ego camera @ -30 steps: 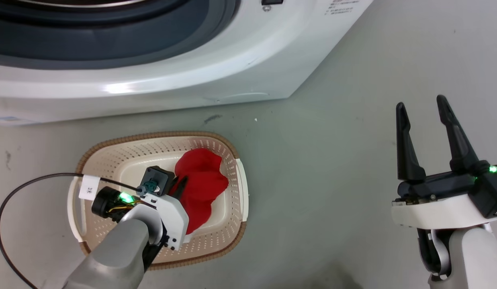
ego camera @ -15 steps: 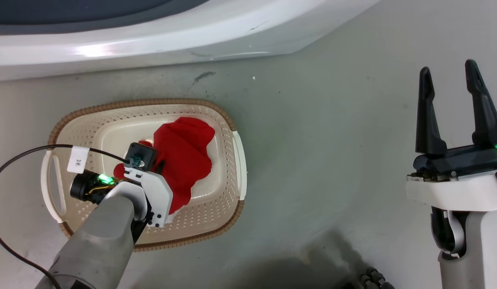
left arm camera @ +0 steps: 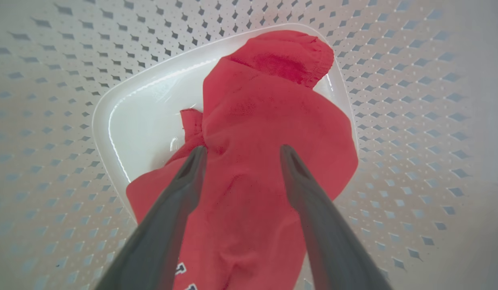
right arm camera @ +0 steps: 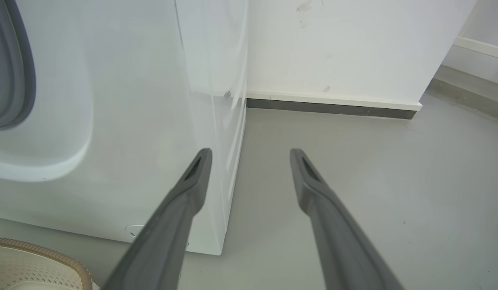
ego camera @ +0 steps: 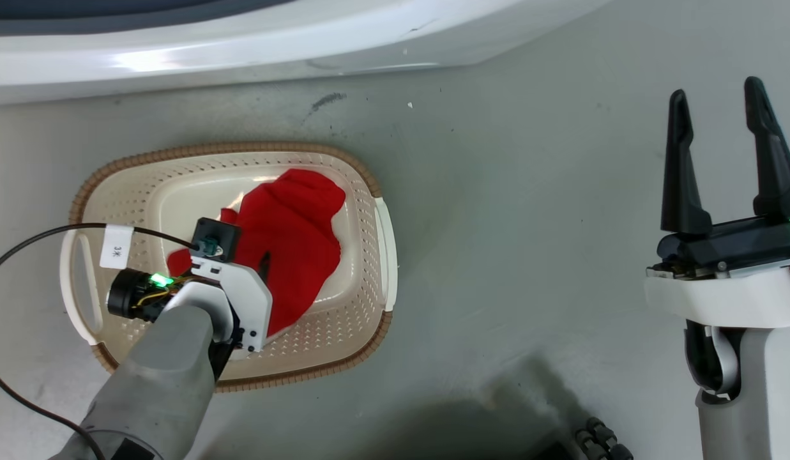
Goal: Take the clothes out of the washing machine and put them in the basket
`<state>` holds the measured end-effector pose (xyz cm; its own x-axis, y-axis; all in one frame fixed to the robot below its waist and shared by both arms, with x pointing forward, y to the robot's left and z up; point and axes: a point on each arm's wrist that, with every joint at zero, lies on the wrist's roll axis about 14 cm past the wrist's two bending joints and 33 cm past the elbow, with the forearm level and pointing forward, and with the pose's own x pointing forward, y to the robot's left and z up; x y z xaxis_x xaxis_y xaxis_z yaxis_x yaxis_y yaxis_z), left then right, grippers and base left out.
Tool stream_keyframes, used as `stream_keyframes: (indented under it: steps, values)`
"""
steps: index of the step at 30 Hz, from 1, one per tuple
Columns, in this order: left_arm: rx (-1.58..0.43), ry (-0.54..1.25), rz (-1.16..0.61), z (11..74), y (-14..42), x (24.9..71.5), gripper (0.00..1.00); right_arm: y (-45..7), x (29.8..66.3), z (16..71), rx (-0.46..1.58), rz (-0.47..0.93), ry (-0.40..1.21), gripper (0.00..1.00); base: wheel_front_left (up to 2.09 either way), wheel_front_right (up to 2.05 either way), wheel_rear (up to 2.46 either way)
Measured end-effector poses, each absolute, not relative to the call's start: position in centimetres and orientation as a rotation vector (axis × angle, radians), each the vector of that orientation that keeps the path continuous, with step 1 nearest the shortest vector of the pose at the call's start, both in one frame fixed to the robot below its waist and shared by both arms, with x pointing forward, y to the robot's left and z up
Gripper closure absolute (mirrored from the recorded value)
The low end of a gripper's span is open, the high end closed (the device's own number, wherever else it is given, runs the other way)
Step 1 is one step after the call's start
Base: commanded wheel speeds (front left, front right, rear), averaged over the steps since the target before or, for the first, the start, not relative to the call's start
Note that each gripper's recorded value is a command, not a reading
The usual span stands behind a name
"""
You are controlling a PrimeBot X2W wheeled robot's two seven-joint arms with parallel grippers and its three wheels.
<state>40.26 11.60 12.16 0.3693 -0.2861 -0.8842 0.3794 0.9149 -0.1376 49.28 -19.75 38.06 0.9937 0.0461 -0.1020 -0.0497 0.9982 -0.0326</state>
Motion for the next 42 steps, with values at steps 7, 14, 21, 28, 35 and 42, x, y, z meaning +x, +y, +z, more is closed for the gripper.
stream_keyframes:
  steps: [7,14,21,28,35,42]
  values:
    - [0.078,1.056,-0.405,14.6,11.5,40.7,0.00,-18.7,49.2,40.4,-0.025,0.073,0.056,0.00,0.00,0.00,0.00]
    - [0.057,0.965,-0.393,18.4,10.9,40.9,0.00,-17.9,47.5,42.6,-0.023,0.093,0.035,0.00,0.00,0.00,0.00]
    - [0.028,0.792,-0.345,23.8,10.9,42.5,0.00,-17.0,45.4,45.0,-0.016,0.112,0.007,0.00,0.00,0.00,0.00]
    - [0.018,0.654,-0.308,28.3,11.3,42.3,0.00,-16.5,43.4,47.1,-0.008,0.122,-0.024,0.00,0.00,0.00,0.00]
    - [0.013,0.452,-0.221,34.4,13.3,43.2,0.00,-15.7,41.7,49.3,-0.004,0.143,-0.070,0.00,0.00,0.00,0.00]
    - [0.035,0.217,-0.130,41.6,15.4,44.0,0.00,-14.9,40.1,50.7,0.005,0.164,-0.100,0.00,0.00,0.00,0.00]
